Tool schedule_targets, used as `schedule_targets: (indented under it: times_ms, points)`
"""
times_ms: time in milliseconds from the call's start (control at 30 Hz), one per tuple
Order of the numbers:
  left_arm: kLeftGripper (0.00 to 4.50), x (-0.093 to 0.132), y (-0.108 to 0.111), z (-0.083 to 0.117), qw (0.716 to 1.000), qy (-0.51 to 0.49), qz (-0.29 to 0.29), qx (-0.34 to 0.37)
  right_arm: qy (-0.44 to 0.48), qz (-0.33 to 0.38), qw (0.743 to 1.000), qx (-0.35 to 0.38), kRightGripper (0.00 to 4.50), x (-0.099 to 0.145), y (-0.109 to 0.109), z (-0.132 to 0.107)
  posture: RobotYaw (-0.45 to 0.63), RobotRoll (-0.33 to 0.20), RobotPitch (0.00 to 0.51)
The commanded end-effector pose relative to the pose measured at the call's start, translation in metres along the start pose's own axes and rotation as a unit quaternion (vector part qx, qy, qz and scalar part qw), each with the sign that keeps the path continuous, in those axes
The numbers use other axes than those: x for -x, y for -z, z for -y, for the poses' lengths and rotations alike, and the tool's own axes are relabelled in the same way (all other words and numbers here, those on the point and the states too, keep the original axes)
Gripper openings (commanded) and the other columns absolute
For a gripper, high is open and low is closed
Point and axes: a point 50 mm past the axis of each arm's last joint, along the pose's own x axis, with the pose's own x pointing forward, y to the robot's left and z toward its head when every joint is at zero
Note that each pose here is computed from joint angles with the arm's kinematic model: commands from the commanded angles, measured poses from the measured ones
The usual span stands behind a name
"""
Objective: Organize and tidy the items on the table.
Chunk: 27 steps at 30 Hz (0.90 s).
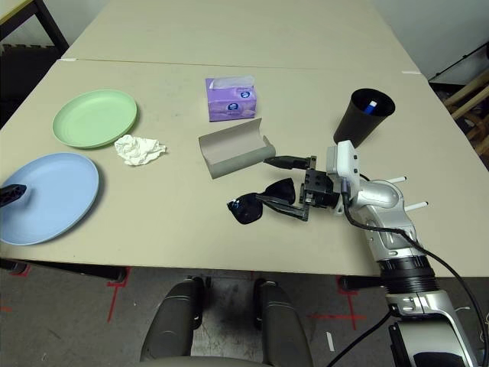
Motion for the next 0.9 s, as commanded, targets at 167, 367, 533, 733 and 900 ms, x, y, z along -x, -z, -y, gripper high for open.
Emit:
schedule_targets:
  times_ms: [167, 367, 533, 733, 900]
  points:
    - [0.03, 0.0, -0.001, -0.003, 1.0, -0.004, -0.006, -0.009, -0.006, -0.004, 1.0, 0.001, 4.5, -0.004, -0.001, -0.003, 0.17, 0.0, 0.176]
    - [0.03, -0.003, -0.007, 0.001, 1.0, 0.004, 0.008, -0.011, -0.004, -0.008, 1.0, 0.001, 4.5, -0.003, 0.0, -0.003, 0.17, 0.0, 0.177]
    - [0.03, -0.005, -0.012, 0.004, 1.0, 0.014, 0.017, -0.012, -0.004, -0.01, 1.0, 0.0, 4.5, -0.003, 0.002, -0.003, 0.17, 0.0, 0.177]
    - [0.03, -0.008, -0.017, 0.007, 0.999, 0.023, 0.029, 0.002, -0.003, -0.011, 1.0, 0.001, 4.5, -0.002, 0.003, -0.003, 0.17, 0.0, 0.176]
    - [0.03, -0.01, -0.016, 0.01, 0.998, 0.043, 0.033, 0.037, -0.002, -0.012, 1.0, 0.002, 4.5, -0.002, 0.003, -0.003, 0.17, 0.0, 0.176]
